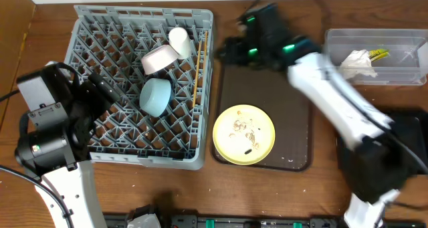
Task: Sort waste into correct bins and load items into the dishwasher
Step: 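Move the right gripper back over the tray toward the yellow plate, then grasp the yellow plate rim with the right gripper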
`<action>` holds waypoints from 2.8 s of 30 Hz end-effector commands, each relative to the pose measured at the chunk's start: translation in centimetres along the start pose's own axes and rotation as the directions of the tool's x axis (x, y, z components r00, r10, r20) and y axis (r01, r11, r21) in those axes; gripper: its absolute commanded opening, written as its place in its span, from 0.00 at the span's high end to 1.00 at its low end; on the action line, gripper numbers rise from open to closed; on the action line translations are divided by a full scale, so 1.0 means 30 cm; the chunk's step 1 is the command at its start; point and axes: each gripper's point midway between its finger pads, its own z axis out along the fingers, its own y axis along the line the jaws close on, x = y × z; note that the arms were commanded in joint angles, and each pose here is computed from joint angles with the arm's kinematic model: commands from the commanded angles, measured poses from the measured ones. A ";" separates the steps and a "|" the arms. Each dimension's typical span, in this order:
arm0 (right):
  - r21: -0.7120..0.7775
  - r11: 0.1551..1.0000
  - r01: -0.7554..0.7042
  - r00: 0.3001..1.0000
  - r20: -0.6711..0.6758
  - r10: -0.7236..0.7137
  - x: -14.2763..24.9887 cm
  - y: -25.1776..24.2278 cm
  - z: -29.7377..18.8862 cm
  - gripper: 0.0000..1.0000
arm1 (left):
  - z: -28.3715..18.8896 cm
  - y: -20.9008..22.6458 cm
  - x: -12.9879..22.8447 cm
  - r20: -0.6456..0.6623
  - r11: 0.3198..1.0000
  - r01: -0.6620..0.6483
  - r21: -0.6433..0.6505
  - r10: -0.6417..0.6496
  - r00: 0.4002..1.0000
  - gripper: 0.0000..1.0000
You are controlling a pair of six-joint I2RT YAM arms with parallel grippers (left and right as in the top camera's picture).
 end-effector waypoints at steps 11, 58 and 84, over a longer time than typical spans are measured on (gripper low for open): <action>0.545 0.788 -0.285 0.934 0.342 0.102 -0.005 -0.478 -0.836 0.01 | -0.004 0.002 -0.004 0.002 1.000 0.017 0.000 -0.017 1.000 0.05; 0.372 0.919 -0.128 0.953 -0.211 0.218 0.644 -0.604 -0.011 0.62 | -0.004 0.000 -0.003 0.001 1.000 0.020 0.004 -0.020 1.000 0.05; 0.635 0.737 -0.232 0.938 -0.055 0.343 0.574 -0.826 -0.109 0.86 | -0.004 0.000 -0.003 0.001 1.000 0.020 0.003 -0.020 1.000 0.05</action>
